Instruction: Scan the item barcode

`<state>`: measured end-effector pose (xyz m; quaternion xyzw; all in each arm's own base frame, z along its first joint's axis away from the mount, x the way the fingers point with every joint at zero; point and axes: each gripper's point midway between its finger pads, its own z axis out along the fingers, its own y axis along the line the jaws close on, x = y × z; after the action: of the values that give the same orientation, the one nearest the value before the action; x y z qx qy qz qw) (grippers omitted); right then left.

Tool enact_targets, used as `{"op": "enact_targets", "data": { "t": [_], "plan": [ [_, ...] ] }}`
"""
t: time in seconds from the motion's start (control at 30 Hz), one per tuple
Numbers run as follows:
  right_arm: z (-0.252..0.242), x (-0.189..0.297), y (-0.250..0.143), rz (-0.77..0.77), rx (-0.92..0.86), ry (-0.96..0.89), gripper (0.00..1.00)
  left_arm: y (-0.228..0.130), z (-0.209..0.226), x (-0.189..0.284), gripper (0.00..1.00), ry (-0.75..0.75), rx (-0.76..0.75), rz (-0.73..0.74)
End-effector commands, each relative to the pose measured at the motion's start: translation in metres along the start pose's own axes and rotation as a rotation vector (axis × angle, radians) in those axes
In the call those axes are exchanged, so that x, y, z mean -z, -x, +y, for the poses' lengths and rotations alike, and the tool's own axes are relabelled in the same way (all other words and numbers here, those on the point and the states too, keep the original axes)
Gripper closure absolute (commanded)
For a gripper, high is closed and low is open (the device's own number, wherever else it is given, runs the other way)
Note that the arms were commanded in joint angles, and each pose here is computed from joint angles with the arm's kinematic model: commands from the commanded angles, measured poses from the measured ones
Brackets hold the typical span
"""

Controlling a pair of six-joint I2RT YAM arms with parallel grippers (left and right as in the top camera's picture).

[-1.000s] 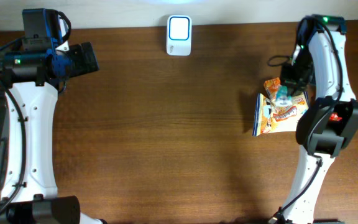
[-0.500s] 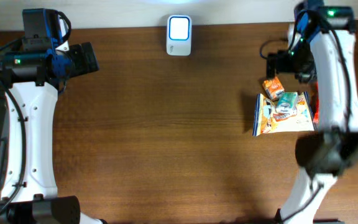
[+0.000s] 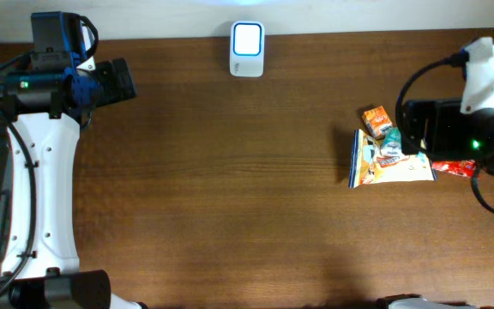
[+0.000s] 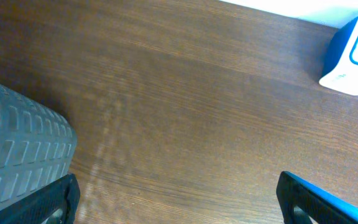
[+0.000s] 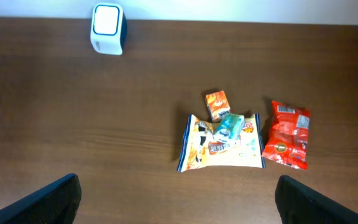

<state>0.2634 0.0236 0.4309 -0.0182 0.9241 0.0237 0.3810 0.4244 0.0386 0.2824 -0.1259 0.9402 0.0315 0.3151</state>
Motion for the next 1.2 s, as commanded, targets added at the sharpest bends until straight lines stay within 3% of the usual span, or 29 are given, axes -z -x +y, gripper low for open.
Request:
{"op": "enact_targets", "data": {
  "t": [0.0,0.23,0.4,0.53,0.93,1.17],
  "plan": [
    [0.000,0.008,-0.003,-0.013,0.022,-0.007,0.01,-0.001,0.000,-0.002,0.01,0.002,-0.005,0.005],
    [-0.004,-0.016,-0.002,0.015,0.024,-0.030,0.01,-0.001,0.000,-0.002,0.01,0.002,-0.005,0.005],
    [-0.005,-0.048,0.019,-0.171,0.060,-0.038,0.01,-0.001,0.000,-0.002,0.01,0.002,-0.005,0.005],
    [-0.001,-0.074,0.005,-0.356,0.126,-0.008,0.01,-0.001,0.000,-0.002,0.01,0.002,-0.005,0.005],
    [-0.017,-0.121,-0.122,-0.809,0.131,-0.033,0.01,-0.001,0.000,-0.002,0.01,0.002,-0.005,0.005],
    [-0.017,-0.152,-0.169,-0.882,0.134,-0.036,0.01,-0.001,0.000,-0.002,0.01,0.002,-0.005,0.005]
  ]
}}
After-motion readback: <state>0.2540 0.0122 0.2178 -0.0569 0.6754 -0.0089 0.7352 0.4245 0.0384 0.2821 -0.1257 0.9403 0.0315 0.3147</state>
